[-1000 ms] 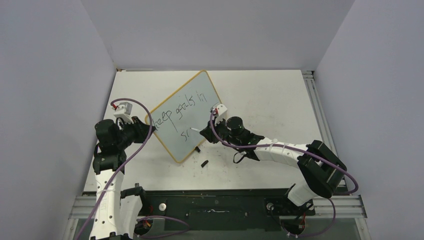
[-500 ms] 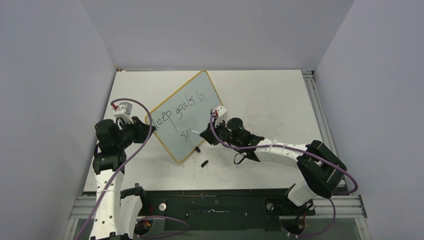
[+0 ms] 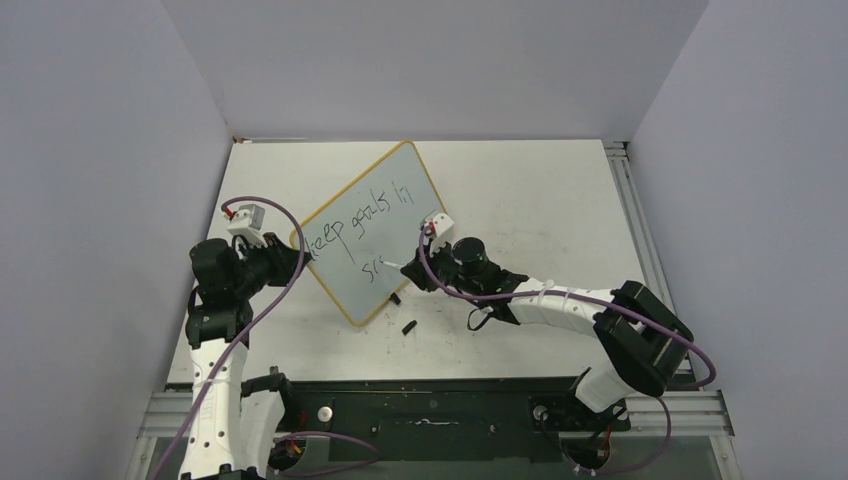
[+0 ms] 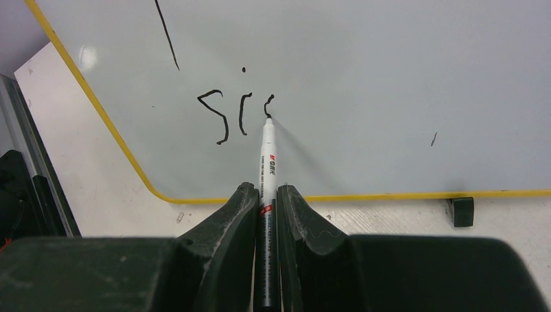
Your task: Write a sentence on the whiteboard
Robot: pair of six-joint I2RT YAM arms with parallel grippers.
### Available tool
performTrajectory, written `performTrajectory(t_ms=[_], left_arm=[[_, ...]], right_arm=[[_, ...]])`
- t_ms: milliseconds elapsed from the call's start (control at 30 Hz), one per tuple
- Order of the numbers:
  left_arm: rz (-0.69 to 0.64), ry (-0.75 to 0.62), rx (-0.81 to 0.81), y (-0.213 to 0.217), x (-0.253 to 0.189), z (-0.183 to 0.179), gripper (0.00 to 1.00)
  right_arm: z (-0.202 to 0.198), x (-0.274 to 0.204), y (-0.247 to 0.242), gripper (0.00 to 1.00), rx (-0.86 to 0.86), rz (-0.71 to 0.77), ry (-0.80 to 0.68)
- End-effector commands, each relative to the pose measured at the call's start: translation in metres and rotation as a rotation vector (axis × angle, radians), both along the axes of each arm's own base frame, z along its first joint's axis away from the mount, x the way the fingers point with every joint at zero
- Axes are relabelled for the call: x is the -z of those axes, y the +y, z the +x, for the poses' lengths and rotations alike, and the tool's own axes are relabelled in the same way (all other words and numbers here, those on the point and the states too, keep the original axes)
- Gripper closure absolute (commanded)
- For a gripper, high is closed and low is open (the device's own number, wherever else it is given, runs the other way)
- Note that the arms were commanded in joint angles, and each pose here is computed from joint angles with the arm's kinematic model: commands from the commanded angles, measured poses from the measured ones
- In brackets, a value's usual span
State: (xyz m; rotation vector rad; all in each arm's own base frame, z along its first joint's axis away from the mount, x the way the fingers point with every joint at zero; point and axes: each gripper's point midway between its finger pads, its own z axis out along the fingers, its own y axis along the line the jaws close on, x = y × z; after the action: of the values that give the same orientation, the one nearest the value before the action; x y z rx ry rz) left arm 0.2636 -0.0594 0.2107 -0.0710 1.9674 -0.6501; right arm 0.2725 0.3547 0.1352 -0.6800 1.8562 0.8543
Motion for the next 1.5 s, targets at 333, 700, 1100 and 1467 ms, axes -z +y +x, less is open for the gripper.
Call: performTrajectory(t_ms=[333,700,1100,1467], left_arm=[[0.021,-0.056,0.006,0.0,-0.013,0.003,0.86],[0.02,-0.057,0.006,0.0,-0.013,0.003,0.86],[0.019,-0.056,0.007,0.0,-0.013,0.003,0.86],[0.019,-0.058,0.01,-0.001,-0.013,0.003,0.86]], right_arm=[[0.017,-0.04,0.003,0.95,0.048,0.053,-0.108],[0.019,-0.056,0.005,0.95,0.043,0.079,-0.14],[0.014,-0.041,0.0,0.95,0.049,0.057,-0.113],[0.0,-0.007,-0.014,0.95,0.063,0.02,-0.045]])
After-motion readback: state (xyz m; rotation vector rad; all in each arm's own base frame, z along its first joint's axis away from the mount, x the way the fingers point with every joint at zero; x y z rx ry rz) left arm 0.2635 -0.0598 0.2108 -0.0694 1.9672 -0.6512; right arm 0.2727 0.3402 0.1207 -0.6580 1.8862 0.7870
